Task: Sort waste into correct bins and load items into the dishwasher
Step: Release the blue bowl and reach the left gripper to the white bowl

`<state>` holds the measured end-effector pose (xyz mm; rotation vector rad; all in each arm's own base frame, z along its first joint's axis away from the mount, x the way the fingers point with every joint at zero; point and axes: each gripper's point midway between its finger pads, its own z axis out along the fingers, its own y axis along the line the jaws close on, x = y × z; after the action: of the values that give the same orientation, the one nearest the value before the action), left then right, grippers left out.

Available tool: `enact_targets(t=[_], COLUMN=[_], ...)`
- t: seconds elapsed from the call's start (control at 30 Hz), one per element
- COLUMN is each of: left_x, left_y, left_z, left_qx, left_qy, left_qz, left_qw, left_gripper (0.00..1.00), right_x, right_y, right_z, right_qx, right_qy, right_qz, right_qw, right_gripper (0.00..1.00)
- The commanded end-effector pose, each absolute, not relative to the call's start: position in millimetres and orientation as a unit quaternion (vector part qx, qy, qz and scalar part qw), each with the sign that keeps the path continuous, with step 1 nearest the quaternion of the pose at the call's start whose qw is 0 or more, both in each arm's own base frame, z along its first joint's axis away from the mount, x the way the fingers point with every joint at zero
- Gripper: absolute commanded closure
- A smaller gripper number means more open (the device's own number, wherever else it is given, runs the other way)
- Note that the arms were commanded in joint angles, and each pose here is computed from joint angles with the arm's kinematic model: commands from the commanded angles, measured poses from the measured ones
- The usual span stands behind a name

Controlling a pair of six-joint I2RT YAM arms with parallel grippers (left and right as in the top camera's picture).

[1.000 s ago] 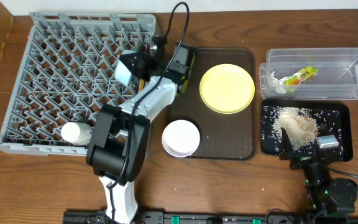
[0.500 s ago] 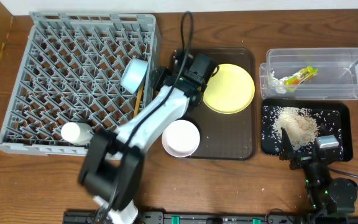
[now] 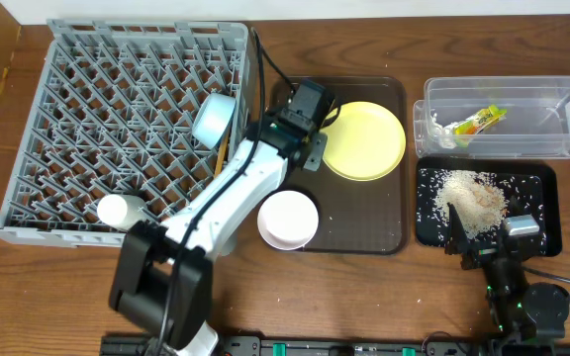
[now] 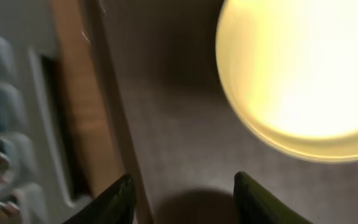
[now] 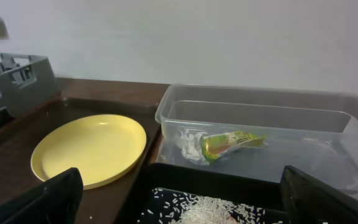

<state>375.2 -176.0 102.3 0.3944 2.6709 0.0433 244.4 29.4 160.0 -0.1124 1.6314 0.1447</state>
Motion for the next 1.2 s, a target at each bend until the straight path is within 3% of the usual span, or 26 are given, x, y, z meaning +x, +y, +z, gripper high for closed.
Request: enact_targets(t=[0.0,0.13,0.3,0.43,0.6,0.67,0.87,1.03,1.17], left_x=[358.4,329.2,306.8,296.1,297.4,295.8,267.2,258.2,271.3], left_y=[-187.3,-198.9,-169.0,-176.4,-122.0,-114.9,-168.7,-194.0,-243.7], left_z=[100.1,99.7,91.5,90.4,91.5,90.8,60.5,21.9,32.0], left_qx=[0.125,0.086,0.032,0.027,-0.013,-0.021,-0.007,-0.025,0.033], left_qy=[0.974,0.984,0.996,0.997,0.994,0.992,0.999,0.997,0.984], left_qz=[-0.034,-0.093,-0.035,-0.061,0.086,0.104,-0.032,-0.069,-0.162], left_qw=[0.185,0.123,0.072,0.045,0.068,0.069,0.006,0.027,0.068], left_gripper=[0.49,0.54,0.57,0.57,0.57,0.62,0.7,0.75,0.75], right_x=[244.3,244.3,244.3,244.3,244.3,244.3,244.3,244.3,244.3], right_y=[28.2,28.2,28.2,28.2,28.2,28.2,28.2,28.2,28.2], right_z=[159.9,159.9,159.9,159.9,159.9,159.8,159.9,159.9,159.9], right_qx=[-0.051,-0.051,-0.051,-0.051,-0.051,-0.051,-0.051,-0.051,-0.051], right_qy=[0.727,0.727,0.727,0.727,0.727,0.727,0.727,0.727,0.727], right_qz=[0.061,0.061,0.061,0.061,0.061,0.061,0.061,0.061,0.061], right_qw=[0.682,0.682,0.682,0.682,0.682,0.682,0.682,0.682,0.682], right_gripper=[0.01,0.01,0.01,0.01,0.01,0.01,0.01,0.01,0.01])
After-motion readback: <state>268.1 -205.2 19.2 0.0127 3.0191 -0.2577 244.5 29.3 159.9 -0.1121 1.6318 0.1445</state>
